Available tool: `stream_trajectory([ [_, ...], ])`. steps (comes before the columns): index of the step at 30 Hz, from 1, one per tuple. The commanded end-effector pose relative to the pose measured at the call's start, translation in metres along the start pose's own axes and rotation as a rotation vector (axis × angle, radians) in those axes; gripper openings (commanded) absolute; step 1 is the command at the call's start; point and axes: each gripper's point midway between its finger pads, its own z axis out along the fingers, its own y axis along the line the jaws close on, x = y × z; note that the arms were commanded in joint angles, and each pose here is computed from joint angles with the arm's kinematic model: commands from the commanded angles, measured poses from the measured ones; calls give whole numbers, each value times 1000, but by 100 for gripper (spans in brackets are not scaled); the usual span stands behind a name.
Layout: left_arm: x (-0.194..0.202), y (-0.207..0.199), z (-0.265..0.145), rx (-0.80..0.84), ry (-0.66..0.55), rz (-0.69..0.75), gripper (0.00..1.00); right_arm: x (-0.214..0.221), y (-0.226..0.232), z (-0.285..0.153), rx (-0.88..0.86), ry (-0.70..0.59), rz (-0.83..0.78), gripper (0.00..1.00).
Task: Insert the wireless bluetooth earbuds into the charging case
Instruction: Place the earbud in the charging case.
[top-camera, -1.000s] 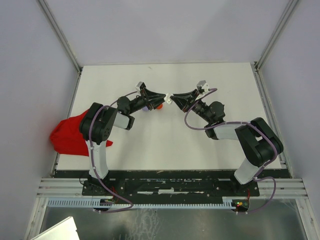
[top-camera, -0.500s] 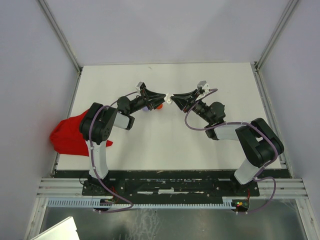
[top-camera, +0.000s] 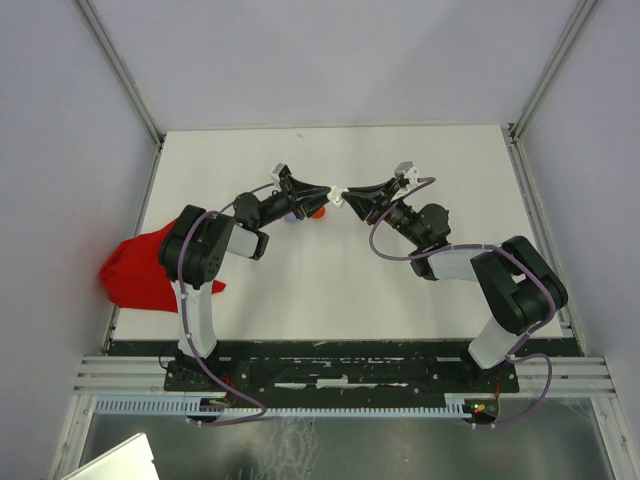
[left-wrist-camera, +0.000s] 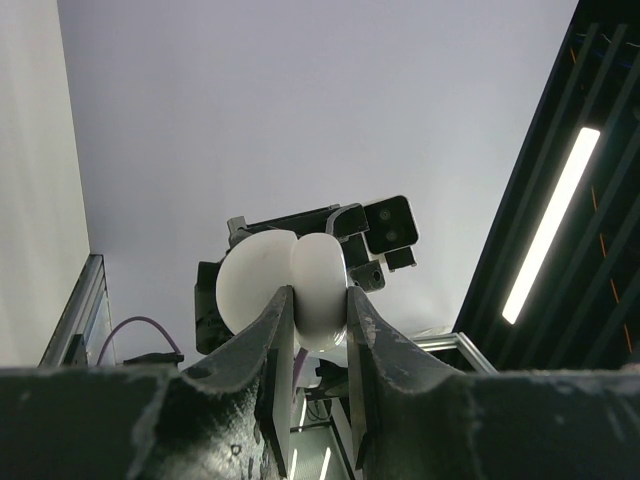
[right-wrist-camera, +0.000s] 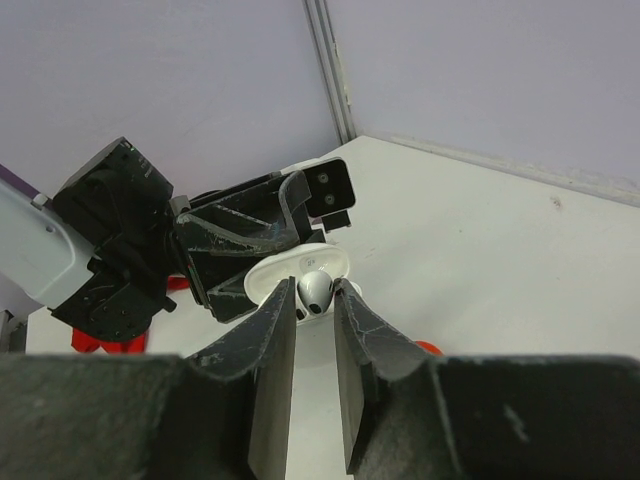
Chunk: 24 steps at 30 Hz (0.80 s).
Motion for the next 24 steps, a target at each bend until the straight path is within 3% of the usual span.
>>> stream_trajectory([
  [1,23,-45,-1,147,64,131,3,-19,8,2,-22,-50,-12,29],
  [12,22,-42,-1,141,65,128,3,-21,6,7,-19,-50,-11,33],
  [24,17,-32,-1,125,54,115,3,-50,10,13,-24,-129,-37,49],
])
